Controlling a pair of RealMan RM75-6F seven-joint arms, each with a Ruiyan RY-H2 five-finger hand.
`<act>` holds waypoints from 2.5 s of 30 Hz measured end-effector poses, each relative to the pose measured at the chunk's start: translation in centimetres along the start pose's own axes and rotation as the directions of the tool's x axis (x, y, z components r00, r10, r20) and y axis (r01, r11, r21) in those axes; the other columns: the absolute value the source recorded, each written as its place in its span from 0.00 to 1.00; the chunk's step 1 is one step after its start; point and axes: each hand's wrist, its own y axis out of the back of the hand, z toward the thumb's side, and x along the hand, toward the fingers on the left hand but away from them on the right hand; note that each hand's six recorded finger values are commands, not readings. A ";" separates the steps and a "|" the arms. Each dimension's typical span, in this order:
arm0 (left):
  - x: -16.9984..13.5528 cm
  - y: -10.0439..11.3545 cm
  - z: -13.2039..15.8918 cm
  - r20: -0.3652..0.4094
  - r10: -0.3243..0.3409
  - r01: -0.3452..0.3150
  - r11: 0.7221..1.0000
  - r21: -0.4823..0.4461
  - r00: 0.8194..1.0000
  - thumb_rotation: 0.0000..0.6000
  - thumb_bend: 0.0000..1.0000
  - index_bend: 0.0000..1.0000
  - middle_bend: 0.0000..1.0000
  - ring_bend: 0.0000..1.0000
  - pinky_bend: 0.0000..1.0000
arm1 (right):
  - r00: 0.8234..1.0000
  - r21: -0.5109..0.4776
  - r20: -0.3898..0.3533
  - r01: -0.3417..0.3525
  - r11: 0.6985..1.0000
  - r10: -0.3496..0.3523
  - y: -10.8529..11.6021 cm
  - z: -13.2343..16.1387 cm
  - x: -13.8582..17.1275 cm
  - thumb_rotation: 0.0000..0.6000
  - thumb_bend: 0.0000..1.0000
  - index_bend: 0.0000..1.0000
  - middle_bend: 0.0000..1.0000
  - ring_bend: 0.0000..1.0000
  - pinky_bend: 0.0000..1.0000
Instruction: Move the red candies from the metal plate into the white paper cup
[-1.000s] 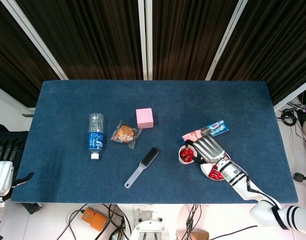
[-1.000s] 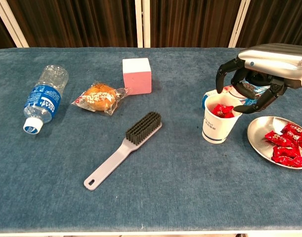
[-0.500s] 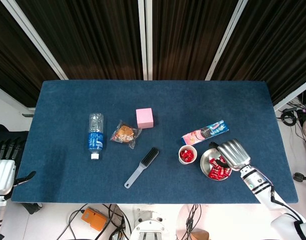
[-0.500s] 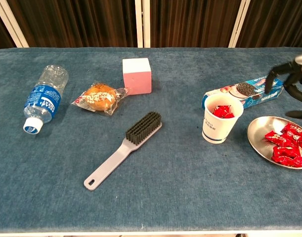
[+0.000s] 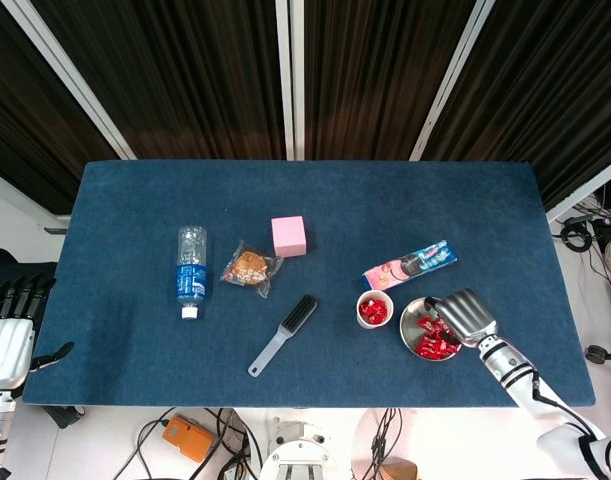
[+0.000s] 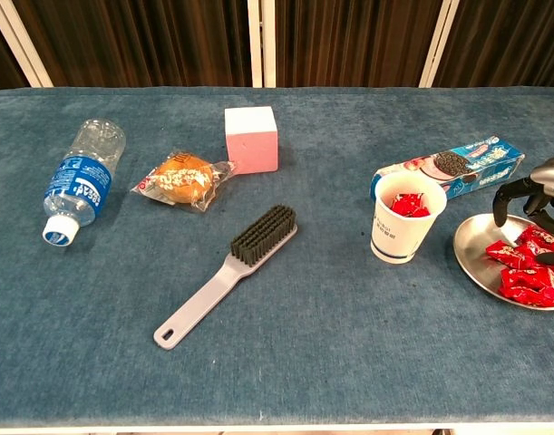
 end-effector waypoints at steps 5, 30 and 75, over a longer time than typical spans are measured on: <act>-0.1 0.0 -0.1 -0.004 0.002 -0.002 1.000 -0.001 1.000 1.00 0.00 0.10 0.06 0.00 0.00 | 1.000 0.005 -0.014 -0.014 1.000 0.014 -0.4 0.4 -0.4 1.00 0.39 0.47 0.80 0.95 1.00; -0.2 -0.2 -0.6 -0.010 0.002 -0.002 1.000 -0.005 1.000 1.00 0.00 0.10 0.06 0.00 0.00 | 1.000 -0.022 -0.011 -0.028 0.999 0.028 -1.2 0.9 -1.3 1.00 0.50 0.63 0.80 0.95 1.00; 0.0 -0.5 -0.5 -0.003 -0.005 0.005 1.000 -0.010 1.000 1.00 0.00 0.10 0.06 0.00 0.00 | 0.962 -0.167 -0.190 0.168 0.972 -0.199 8.5 7.3 -3.7 1.00 0.50 0.42 0.80 0.95 1.00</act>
